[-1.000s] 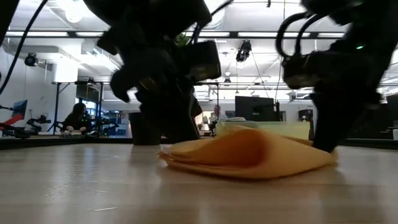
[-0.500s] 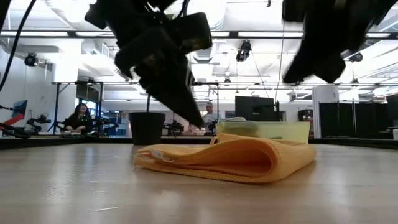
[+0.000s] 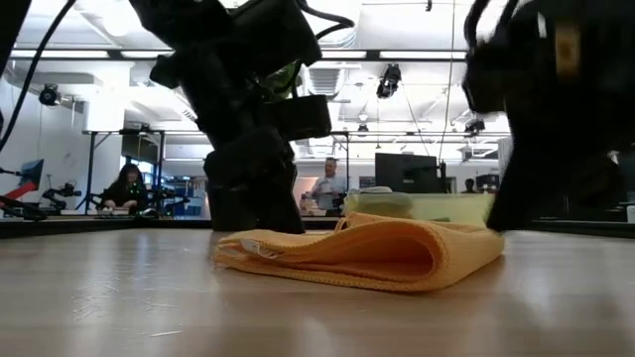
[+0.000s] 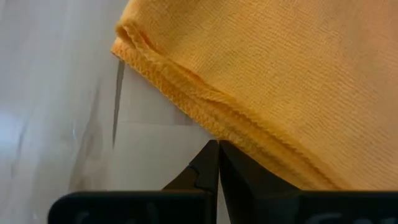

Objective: Fold microfiber towels
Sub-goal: Fold the orange microfiber towel

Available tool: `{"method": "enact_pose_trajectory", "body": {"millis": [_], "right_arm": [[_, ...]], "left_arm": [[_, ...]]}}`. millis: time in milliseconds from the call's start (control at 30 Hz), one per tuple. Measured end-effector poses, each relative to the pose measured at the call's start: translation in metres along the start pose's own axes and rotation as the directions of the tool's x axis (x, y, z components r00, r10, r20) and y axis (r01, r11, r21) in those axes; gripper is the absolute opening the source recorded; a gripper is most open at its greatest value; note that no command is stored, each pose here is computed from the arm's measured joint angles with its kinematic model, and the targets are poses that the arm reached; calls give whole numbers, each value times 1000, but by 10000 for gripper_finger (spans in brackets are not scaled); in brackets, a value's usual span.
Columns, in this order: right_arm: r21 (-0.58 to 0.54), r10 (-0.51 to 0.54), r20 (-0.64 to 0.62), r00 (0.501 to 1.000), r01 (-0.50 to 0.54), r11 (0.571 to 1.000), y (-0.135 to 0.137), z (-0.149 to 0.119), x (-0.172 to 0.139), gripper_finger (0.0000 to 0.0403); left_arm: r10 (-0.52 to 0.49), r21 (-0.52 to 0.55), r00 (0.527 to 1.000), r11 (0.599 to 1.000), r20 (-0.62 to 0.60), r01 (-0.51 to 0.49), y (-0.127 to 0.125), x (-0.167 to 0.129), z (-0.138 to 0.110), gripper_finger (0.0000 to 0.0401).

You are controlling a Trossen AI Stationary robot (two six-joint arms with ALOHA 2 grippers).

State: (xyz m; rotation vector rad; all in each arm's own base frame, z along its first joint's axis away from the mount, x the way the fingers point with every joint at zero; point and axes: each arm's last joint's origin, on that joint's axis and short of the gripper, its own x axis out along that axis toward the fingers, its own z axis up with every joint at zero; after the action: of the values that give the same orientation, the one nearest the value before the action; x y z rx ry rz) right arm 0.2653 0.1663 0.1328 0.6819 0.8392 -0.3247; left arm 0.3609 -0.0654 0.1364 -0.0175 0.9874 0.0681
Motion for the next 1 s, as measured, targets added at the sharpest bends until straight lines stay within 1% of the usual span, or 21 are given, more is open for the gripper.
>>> {"method": "enact_pose_trajectory", "body": {"millis": [33, 100, 167, 300, 400, 467, 533, 600, 700, 800, 833, 900, 1000], "right_arm": [[-6, -30, -15, 999, 30, 1000, -4, -1, 2, 8], [-8, -58, -20, 998, 58, 998, -8, 2, 6, 8], [-38, -106, -28, 994, 105, 994, -14, 5, 6, 8], [-81, -135, -49, 990, 130, 988, -19, 14, -1, 8], [-125, -100, -36, 994, 95, 988, -15, 18, -11, 8], [-177, -37, -19, 999, 33, 984, -7, 18, -19, 8], [-262, 42, -6, 999, -42, 964, 5, 15, -29, 8], [-349, 108, -3, 994, -102, 931, 18, 11, -36, 8], [-443, 168, -12, 986, -156, 883, 36, 4, -44, 8], [-509, 187, -31, 982, -177, 842, 46, -1, -43, 9], [-519, 191, -52, 980, -190, 833, 47, -2, -42, 10], [-518, 213, -86, 973, -227, 825, 51, -3, -40, 16], [-505, 193, -101, 976, -217, 835, 48, -7, -34, 28]], "left_arm": [[-11, -8, 1000, 1000, -1, 11, 0, 0, 0, 0], [-34, -12, 999, 999, 0, 34, -5, 0, -1, 0], [-54, -1, 999, 999, 6, 54, -11, -1, -2, 0], [-120, 25, 993, 993, 7, 120, -24, -6, -2, 0], [-145, 48, 989, 988, 6, 144, -26, -11, -1, 0], [-146, 96, 989, 985, -14, 146, -25, -16, -2, 0], [-141, 161, 990, 976, -31, 144, -24, -22, -3, 0], [-152, 255, 987, 954, -45, 159, -25, -29, -5, 0], [-254, 405, 967, 881, -26, 242, -35, -40, -4, 0], [-341, 498, 940, 812, -20, 305, -46, -47, -4, 0], [-354, 512, 935, 799, -24, 316, -49, -48, -5, 0], [-363, 526, 931, 787, -32, 324, -55, -50, -8, 0], [-385, 550, 923, 769, -8, 326, -64, -50, -8, 12]]}}
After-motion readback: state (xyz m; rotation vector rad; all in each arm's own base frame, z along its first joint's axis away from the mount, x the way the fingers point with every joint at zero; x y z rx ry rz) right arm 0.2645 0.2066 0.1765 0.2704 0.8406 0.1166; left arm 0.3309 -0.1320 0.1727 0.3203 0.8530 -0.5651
